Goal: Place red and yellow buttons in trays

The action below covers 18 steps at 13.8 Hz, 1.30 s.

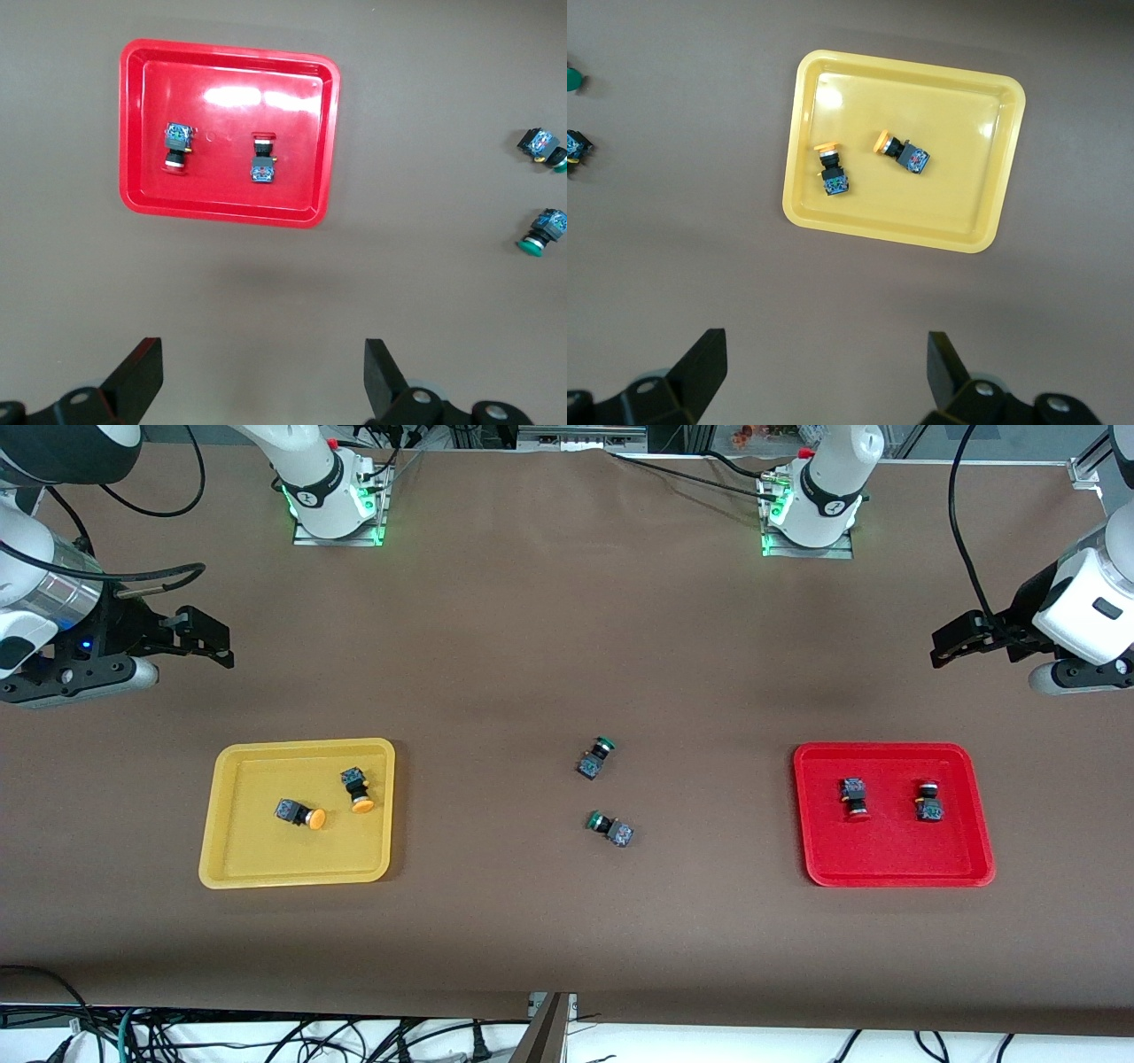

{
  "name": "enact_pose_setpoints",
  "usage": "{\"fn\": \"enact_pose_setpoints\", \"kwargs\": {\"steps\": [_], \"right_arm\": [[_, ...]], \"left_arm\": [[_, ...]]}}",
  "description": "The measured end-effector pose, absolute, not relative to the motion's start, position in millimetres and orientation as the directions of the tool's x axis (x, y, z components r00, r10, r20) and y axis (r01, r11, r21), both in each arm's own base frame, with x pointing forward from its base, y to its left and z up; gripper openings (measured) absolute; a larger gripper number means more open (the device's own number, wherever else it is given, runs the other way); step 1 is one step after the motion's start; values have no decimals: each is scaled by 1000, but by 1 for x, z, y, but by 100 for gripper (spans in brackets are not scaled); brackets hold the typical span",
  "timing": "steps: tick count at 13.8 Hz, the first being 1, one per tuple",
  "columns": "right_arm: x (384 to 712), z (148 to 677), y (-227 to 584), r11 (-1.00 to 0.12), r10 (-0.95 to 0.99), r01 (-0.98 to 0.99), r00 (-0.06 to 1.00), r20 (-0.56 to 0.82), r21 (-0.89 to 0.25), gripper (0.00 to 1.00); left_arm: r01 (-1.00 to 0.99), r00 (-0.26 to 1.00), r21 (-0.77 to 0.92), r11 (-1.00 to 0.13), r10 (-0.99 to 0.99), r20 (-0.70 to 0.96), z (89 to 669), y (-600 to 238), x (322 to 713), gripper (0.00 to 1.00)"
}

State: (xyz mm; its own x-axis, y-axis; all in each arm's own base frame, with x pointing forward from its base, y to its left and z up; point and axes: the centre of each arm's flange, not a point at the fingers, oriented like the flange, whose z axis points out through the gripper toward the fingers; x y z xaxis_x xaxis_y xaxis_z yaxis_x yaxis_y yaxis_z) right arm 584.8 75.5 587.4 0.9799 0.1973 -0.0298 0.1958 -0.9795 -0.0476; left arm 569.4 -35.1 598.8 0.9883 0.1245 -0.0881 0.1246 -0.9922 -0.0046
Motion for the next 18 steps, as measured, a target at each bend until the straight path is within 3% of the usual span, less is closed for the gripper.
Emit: {"fn": "enact_pose_setpoints", "kwargs": {"steps": [18], "right_arm": [[585,587,76,-979,197,196,980,-31,-48,100]], "left_arm": [[134,987,3,-991,133,-93,592,-34,586,100]]}}
